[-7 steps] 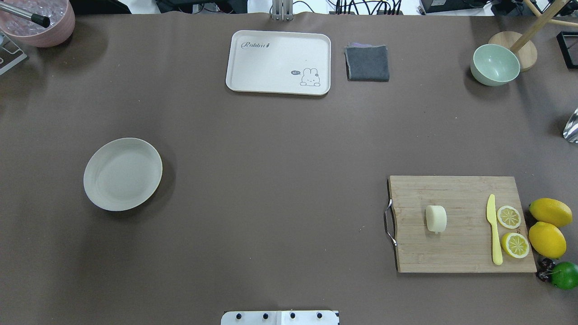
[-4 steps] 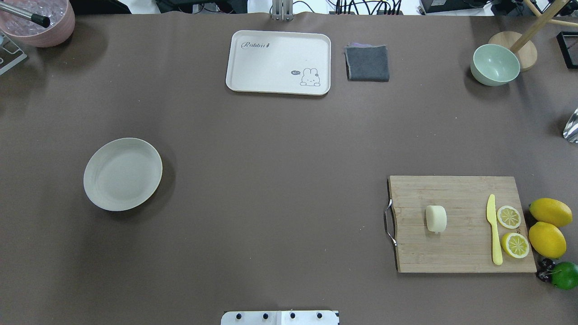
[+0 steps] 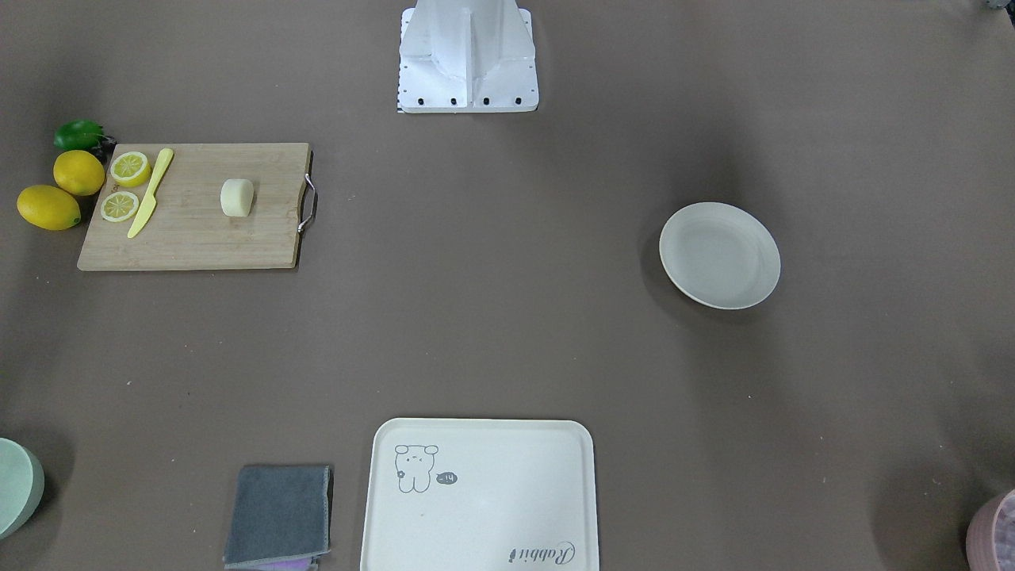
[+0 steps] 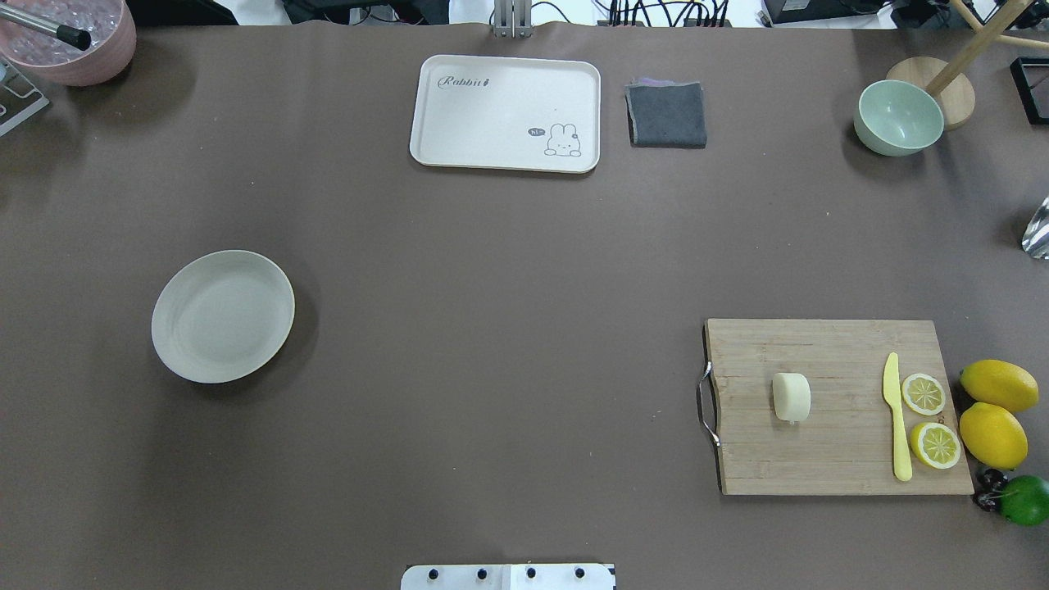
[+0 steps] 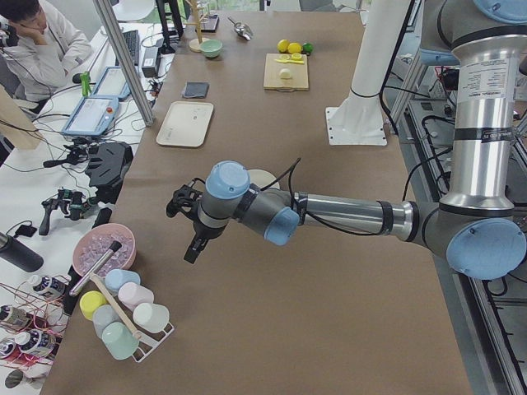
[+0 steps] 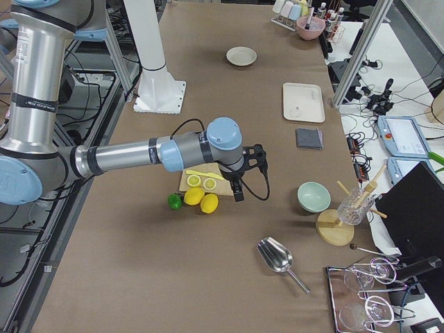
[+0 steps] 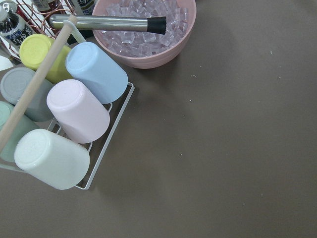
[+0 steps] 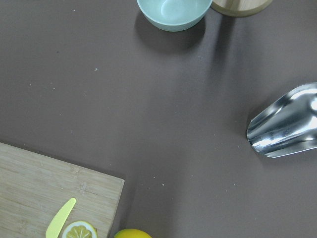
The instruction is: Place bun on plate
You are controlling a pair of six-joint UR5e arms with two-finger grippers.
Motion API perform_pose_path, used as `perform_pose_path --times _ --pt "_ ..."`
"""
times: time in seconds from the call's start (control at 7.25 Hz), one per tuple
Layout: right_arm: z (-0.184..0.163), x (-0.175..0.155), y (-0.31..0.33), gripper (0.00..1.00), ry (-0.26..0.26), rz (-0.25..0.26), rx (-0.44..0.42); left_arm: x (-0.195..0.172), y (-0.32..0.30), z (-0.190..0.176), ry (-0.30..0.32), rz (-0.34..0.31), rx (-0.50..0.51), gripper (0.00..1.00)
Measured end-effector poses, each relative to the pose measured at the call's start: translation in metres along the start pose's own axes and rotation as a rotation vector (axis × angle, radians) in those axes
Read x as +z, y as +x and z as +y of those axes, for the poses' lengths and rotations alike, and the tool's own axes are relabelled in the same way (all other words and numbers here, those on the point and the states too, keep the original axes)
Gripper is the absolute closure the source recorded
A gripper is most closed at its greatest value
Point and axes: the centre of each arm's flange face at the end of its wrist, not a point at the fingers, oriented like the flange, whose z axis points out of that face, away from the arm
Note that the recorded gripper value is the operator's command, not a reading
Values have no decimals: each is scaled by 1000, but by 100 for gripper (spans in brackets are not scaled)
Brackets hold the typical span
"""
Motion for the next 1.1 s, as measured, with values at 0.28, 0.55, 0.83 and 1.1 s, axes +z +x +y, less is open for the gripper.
perform_pose_path --times 0.28,0.55,0.83,1.1 --pt "0 13 -1 0 47 -13 128 26 38 -11 -41 82 -38 2" --pt "-11 36 -34 0 12 -14 222 63 98 -22 -92 159 -145 2" --pt "-24 68 -93 0 -22 24 290 100 154 -17 -143 220 -221 2" --pt "-28 87 -120 0 -33 45 314 135 196 -11 -186 270 -256 3"
